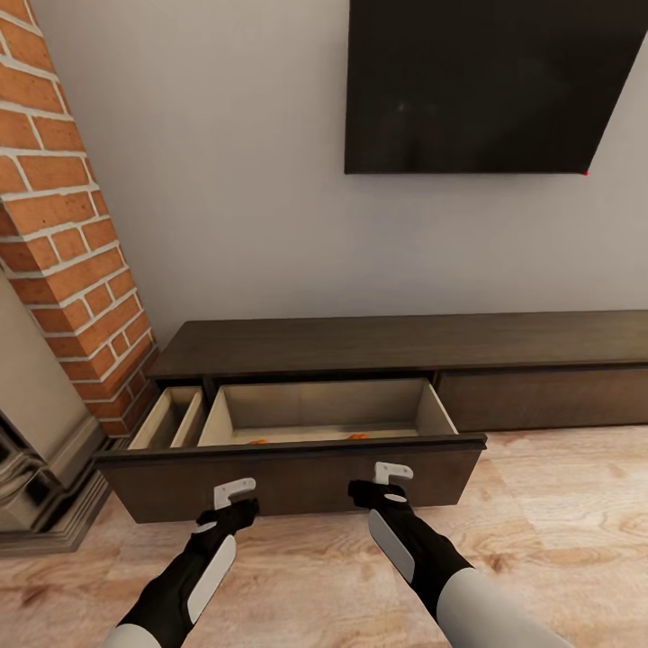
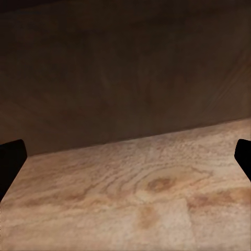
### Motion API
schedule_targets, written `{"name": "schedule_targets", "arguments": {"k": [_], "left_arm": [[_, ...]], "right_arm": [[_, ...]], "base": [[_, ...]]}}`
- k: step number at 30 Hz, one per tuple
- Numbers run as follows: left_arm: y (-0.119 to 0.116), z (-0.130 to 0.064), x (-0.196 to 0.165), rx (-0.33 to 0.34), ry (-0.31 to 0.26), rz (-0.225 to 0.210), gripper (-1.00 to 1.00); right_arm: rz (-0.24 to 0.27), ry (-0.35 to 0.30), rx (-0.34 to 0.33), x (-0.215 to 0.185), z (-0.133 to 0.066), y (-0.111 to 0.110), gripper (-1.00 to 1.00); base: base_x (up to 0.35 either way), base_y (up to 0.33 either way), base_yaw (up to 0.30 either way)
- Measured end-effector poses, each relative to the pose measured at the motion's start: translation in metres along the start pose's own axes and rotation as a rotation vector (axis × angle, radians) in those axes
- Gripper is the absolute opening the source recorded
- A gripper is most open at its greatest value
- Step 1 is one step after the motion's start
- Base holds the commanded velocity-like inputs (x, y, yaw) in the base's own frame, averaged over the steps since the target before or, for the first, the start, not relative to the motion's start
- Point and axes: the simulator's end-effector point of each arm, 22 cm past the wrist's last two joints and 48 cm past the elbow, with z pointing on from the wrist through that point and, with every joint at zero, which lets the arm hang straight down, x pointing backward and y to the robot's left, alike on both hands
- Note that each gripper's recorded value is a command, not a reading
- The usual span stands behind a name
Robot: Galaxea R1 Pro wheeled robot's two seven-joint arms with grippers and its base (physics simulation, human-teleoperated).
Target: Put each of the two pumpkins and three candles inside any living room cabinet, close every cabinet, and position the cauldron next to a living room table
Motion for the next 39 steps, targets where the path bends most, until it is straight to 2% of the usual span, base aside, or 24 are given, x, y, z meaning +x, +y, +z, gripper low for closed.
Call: {"name": "schedule_targets", "arguments": {"k": [4, 8, 39], "left_arm": [[-0.0026, 0.0017, -0.0018, -0.005, -0.069, 0.035, 1.00], [-0.0056, 0.0016, -0.0017, -0.002, -0.094, 0.059, 1.00], [-0.0037, 0.0022, -0.0012, -0.004, -0.098, 0.066, 1.00]], "right_arm": [[0.001, 0.000, 0.001, -0.0002, 0.0001, -0.0004, 1.00], [0.001, 0.000, 0.001, -0.0003, 0.0001, -0.0004, 1.00], [0.001, 0.000, 0.001, -0.0002, 0.0000, -0.0004, 1.00]], "base": [[0.000, 0.000, 0.000], [0.000, 0.000, 0.000], [0.084, 0.000, 0.000]]}}
